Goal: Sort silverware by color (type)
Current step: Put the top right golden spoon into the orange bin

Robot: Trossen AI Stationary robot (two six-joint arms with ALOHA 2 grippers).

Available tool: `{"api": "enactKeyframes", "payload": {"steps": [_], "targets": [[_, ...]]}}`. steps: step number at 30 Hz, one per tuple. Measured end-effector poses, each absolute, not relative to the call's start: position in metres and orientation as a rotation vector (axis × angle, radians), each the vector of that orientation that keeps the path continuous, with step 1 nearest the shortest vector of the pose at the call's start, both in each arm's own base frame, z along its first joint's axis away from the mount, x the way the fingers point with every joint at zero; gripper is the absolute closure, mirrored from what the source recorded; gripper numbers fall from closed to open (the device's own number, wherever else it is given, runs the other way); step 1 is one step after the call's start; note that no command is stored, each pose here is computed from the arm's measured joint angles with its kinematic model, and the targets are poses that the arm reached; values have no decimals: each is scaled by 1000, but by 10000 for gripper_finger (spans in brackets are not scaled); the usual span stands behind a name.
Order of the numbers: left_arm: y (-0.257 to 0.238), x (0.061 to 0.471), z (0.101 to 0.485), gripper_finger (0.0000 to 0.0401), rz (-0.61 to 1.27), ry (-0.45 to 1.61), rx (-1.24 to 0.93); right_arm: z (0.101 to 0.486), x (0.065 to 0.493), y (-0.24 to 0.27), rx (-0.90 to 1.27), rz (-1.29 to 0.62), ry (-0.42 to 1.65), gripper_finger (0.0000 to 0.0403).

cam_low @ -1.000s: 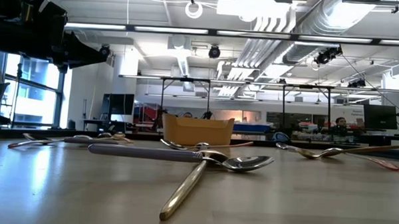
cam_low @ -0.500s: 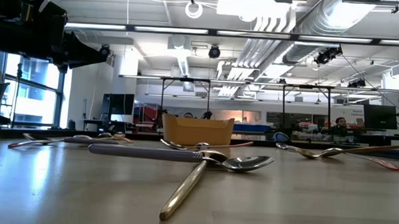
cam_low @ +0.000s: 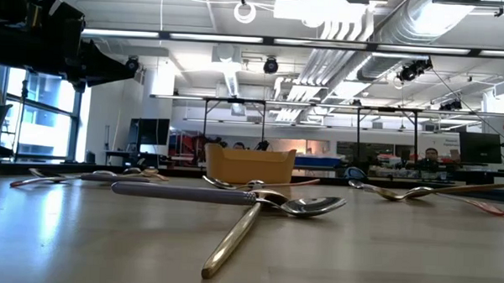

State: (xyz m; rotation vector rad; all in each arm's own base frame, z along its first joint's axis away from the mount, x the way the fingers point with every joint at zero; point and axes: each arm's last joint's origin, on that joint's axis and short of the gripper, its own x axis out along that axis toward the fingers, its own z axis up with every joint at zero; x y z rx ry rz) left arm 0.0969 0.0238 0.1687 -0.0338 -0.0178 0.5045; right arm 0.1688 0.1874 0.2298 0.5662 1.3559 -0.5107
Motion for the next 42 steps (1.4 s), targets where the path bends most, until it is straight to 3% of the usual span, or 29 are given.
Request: {"api": "enactKeyframes", "payload": {"steps": [4,9,14,25,34,42], "targets": [[24,97,169,380,505,-18,-34,219,158,184,696,-664,1158,325],[24,97,169,380,506,-19,-34,199,151,176,792,-814,1136,259],[24,97,169,380,506,-20,-42,190,152,174,821,-813,1086,242],[24,97,169,380,505,-22,-49,187,157,168,835,-842,1023,278],[24,97,169,380,506,-21,-50,183,158,165,798,-826,1053,393],[24,97,169,380,506,-22,-50,214,164,176,753,-732,1171,398]]}}
